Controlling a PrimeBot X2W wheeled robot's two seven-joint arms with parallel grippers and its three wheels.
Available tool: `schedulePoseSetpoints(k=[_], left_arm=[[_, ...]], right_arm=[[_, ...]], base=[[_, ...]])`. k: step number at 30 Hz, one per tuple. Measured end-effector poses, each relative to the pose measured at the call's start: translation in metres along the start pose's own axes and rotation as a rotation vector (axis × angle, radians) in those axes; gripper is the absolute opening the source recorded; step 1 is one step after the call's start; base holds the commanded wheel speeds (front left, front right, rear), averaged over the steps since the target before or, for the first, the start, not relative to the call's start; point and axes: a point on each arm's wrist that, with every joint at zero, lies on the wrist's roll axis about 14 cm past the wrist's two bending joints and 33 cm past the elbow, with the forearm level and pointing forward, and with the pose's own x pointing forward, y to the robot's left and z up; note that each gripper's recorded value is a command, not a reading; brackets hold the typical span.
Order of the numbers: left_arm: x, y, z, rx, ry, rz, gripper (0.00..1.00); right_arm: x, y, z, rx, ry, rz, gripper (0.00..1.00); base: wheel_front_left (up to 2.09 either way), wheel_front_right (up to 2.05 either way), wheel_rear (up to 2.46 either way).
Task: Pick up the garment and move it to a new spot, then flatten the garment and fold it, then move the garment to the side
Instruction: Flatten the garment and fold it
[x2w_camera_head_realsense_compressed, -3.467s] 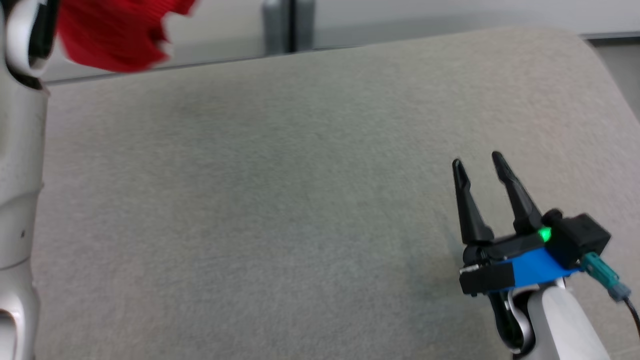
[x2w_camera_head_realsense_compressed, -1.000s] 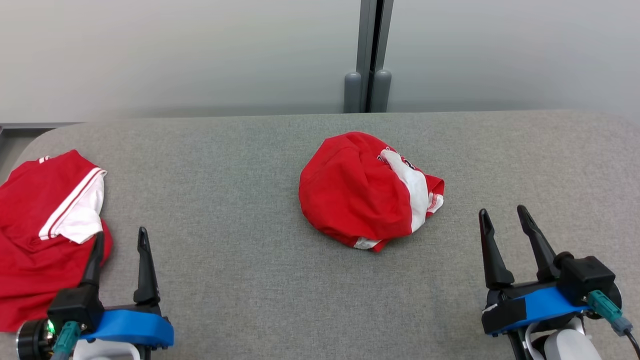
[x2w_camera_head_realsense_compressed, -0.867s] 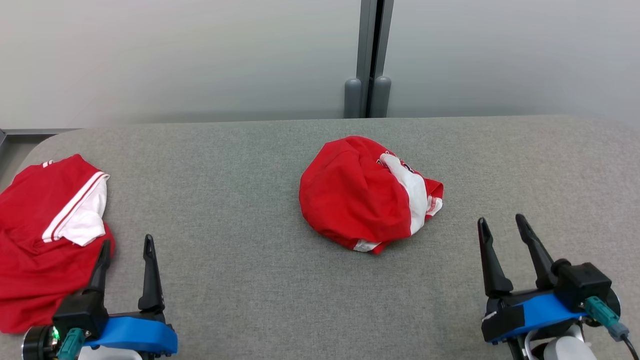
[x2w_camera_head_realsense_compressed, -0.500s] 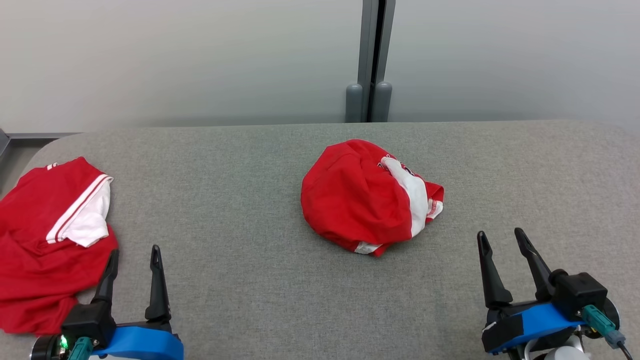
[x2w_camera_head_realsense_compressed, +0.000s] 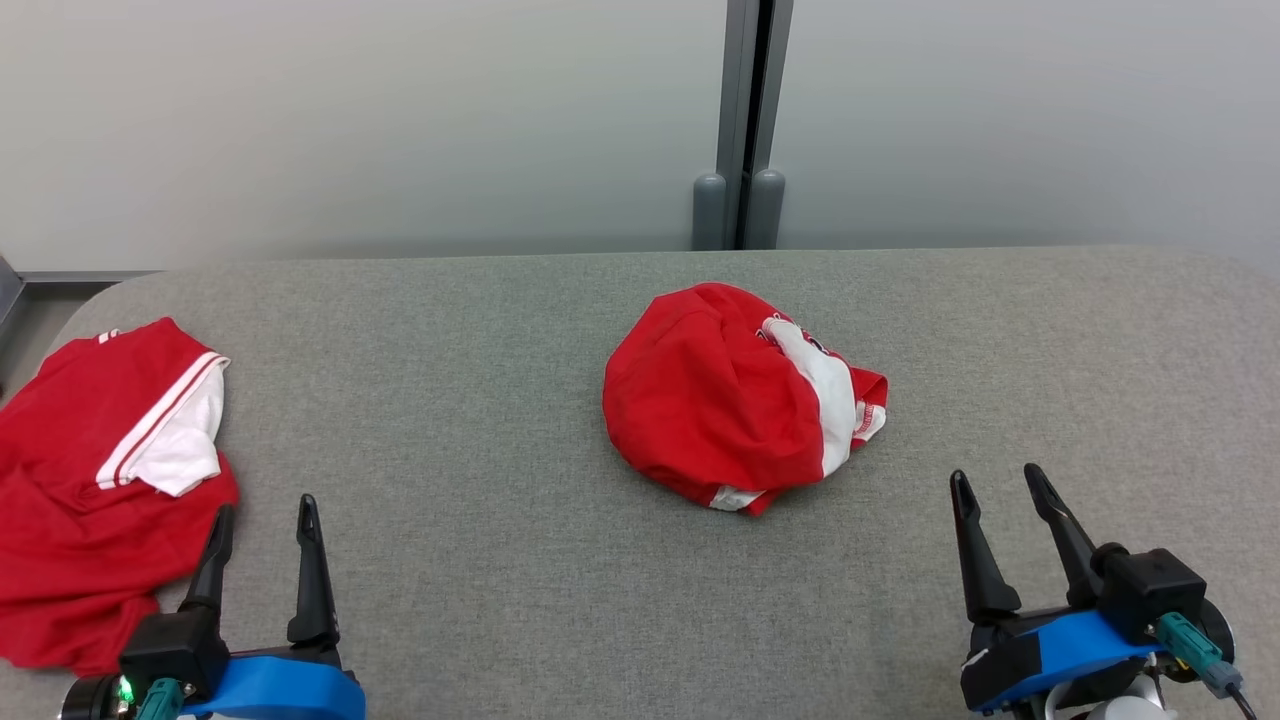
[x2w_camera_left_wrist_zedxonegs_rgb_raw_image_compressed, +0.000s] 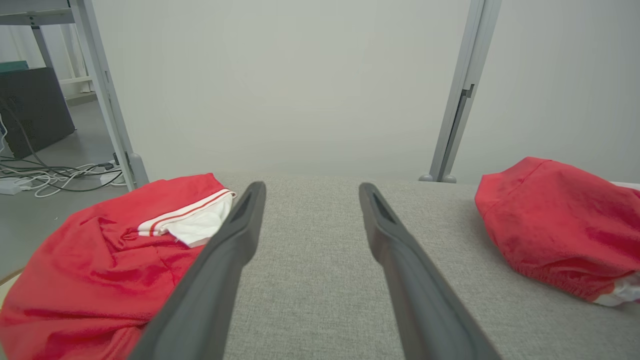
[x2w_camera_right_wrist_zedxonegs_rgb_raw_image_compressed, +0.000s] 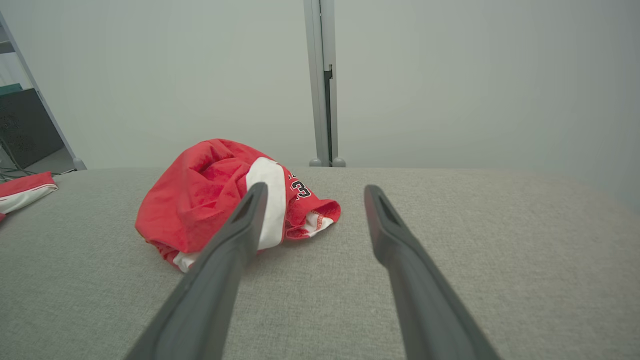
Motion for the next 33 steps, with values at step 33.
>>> schedulePoseSetpoints(k=[33], left_arm=[[0.006,0.009,0.003,0.020,-0.007,0.025,1.00]], right_arm=[[0.069,0.053,0.003,-0.104,0.018,0.181,1.00]], base=[[0.00,0.00,0.00]])
